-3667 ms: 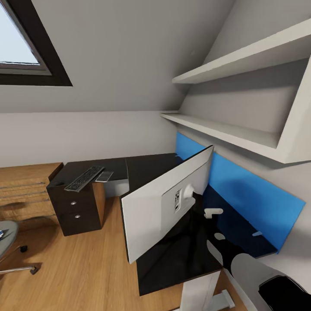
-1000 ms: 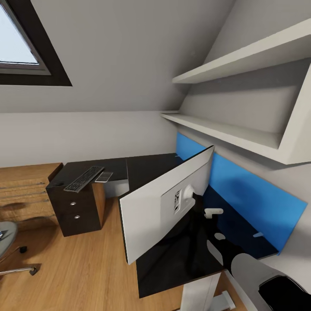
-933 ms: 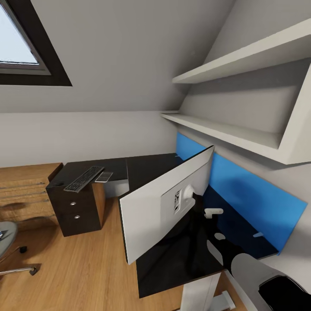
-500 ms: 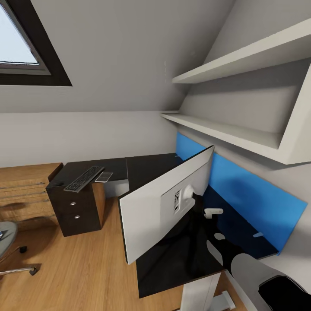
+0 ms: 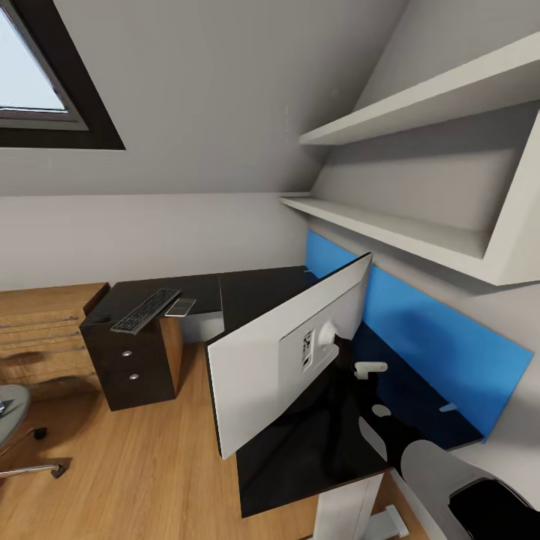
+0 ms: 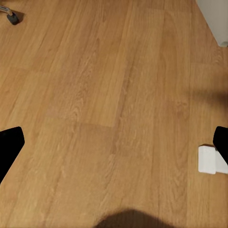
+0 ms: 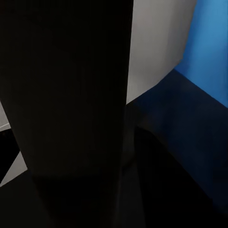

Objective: In the bedroom, organize the workspace by keeping the computer under the desk, ensuring the monitor is on the desk, placing the keyboard on the desk next to the monitor, placing the mouse on the desk next to the keyboard, moving the folder from the swivel chair onto the desk next to the mouse, stacking the notebook on top of the folder with the pen on top of the notebook, and positioning the swivel chair next to the desk.

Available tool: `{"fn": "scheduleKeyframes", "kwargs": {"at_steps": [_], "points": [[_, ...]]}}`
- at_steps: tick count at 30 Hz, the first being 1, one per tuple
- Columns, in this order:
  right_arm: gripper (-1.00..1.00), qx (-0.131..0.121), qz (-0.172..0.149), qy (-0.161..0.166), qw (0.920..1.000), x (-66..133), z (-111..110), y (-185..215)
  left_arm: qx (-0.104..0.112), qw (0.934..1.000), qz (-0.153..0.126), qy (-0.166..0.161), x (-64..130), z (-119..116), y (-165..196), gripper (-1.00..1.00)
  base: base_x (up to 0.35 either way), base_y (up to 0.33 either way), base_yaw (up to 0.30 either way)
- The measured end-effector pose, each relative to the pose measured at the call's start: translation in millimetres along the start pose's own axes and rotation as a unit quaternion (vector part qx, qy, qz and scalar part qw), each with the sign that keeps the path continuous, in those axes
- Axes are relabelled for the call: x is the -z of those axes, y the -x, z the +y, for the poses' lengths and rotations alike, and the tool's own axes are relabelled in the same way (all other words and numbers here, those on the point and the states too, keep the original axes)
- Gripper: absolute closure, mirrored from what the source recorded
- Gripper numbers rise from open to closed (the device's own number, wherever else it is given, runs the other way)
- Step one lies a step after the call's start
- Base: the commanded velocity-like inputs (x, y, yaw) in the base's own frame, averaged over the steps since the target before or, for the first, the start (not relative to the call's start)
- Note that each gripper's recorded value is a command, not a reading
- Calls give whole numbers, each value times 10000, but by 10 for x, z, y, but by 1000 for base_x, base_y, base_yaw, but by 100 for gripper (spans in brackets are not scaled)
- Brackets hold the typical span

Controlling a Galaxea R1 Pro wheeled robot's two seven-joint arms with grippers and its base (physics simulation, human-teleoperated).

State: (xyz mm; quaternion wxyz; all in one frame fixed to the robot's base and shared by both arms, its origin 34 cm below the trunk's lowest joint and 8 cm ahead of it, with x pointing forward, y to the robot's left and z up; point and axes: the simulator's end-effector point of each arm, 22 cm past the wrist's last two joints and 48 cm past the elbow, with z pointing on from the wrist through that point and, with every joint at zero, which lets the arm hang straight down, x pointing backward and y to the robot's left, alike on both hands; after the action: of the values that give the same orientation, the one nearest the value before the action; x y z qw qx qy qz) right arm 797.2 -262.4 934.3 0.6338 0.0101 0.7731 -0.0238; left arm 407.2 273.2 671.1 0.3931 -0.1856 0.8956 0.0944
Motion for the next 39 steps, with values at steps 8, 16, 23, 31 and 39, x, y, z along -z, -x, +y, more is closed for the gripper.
{"fn": "scheduleKeyframes", "kwargs": {"at_steps": [8,16,23,31,39], "points": [[100,20,0,19,10000,-2,-5,1,-1,10000,0,0,0,0,0,-100,0,0,0],[100,20,1,20,10000,-2,-5,1,0,10000,0,0,0,0,0,-100,0,0,0],[100,15,1,19,10000,-1,-5,1,0,10000,0,0,0,0,0,-100,0,0,0],[100,-19,-139,1,9999,14,-11,21,-1,10000,1,0,-1,0,-1,-100,0,0,0],[100,0,-116,-6,9999,19,-19,-2,-4,10000,0,-1,-1,-1,0,-100,0,0,0]]}}
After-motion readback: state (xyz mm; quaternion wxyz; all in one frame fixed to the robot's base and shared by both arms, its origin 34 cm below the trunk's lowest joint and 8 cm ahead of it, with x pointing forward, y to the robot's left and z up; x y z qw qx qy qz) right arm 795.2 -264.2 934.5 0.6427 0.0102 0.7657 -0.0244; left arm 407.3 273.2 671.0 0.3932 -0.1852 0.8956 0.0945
